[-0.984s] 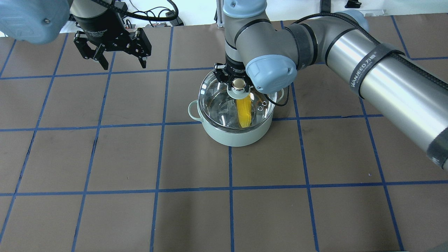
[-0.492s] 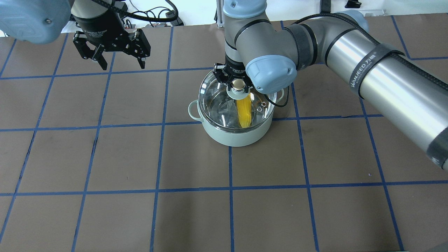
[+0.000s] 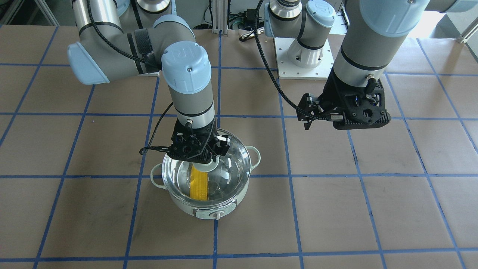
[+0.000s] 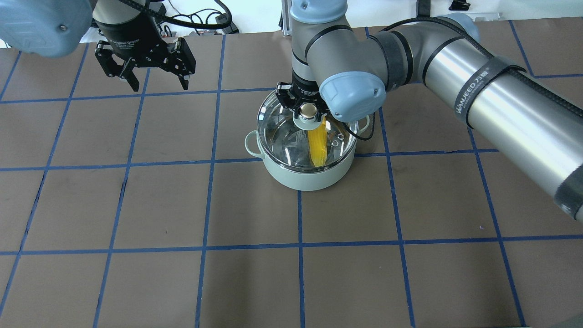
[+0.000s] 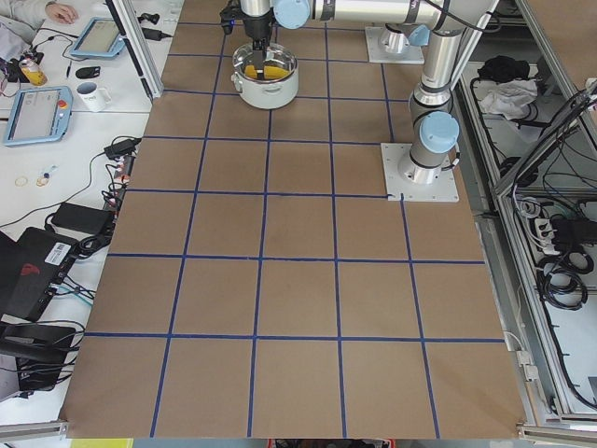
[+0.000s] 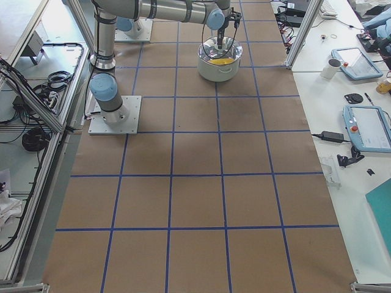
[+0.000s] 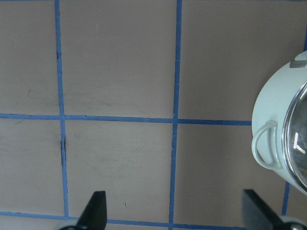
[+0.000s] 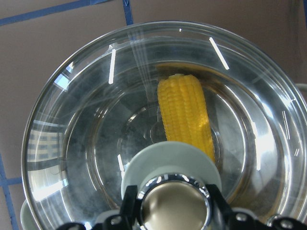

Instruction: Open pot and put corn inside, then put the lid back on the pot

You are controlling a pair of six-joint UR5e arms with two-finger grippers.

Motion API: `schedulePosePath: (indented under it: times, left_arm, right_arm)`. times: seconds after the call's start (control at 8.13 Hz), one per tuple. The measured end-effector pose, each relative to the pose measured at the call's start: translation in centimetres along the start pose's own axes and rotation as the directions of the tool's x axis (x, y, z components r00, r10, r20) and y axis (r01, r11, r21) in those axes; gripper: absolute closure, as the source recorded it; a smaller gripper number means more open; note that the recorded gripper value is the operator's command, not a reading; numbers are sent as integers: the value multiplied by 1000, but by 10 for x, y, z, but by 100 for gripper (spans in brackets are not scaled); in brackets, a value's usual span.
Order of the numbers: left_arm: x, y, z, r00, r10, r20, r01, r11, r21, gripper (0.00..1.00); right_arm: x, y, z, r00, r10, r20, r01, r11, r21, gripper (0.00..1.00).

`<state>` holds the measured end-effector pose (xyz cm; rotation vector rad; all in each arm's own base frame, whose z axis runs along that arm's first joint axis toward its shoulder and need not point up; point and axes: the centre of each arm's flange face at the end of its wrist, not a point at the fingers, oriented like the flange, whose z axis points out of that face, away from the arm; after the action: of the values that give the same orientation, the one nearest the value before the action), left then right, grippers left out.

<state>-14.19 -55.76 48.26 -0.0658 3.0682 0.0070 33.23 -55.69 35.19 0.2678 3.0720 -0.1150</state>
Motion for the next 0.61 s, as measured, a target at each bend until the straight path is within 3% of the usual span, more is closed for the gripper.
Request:
schedulePosePath:
  times: [0.61]
  left_arm:
    - [0,0,2,1000,0,1,0,1000,-4,0]
  right_arm:
    - [1,1,0,1000,4,-3,-4,1000,-12,90]
